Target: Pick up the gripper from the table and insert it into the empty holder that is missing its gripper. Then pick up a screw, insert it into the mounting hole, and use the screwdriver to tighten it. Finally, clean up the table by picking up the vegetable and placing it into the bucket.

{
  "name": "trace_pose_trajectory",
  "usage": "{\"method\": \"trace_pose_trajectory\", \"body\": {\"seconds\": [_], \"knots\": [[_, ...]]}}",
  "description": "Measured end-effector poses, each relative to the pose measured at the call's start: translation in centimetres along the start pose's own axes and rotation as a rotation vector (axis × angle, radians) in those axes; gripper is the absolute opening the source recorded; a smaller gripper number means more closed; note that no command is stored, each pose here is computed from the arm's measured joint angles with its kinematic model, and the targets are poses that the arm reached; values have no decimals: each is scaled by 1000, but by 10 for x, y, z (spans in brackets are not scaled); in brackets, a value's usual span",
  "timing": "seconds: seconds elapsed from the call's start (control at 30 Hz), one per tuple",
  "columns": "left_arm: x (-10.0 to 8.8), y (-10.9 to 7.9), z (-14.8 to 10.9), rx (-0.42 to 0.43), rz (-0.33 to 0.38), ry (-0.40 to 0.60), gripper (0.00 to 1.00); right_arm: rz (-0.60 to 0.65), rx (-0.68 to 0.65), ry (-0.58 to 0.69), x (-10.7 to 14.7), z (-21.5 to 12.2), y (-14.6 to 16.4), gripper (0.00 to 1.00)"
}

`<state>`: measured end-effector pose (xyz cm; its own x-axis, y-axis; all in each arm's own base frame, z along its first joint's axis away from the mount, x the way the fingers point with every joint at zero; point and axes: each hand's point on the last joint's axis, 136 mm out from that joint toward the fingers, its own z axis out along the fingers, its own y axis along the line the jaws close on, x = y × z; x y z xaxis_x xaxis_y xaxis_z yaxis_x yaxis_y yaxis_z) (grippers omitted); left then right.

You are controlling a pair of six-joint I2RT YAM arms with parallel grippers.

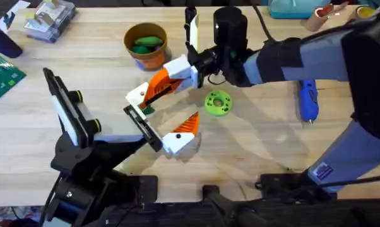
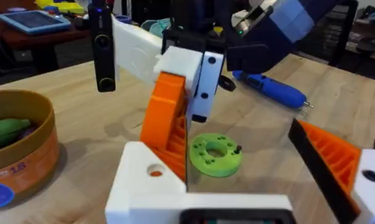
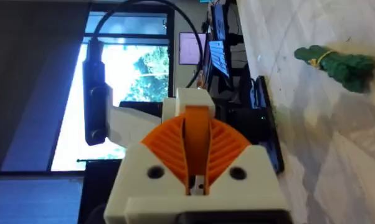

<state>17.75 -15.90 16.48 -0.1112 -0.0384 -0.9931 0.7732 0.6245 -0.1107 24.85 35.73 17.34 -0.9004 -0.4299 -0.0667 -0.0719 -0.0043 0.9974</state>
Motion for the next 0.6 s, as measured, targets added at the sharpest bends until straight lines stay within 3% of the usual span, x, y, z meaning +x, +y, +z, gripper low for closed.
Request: {"method": "trace_pose_trajectory", "body": {"seconds": [0.23,0.47,0.6], "knots": [[0,-1,0,3,-2,1,991,-12,1,3,0,4,1,246],[0,-1,0,4,-6,2,992,-15,0,4,0,4,2,289],[1,0,0,3,-15,2,991,-28,-3,9,0,4,4,413]]}}
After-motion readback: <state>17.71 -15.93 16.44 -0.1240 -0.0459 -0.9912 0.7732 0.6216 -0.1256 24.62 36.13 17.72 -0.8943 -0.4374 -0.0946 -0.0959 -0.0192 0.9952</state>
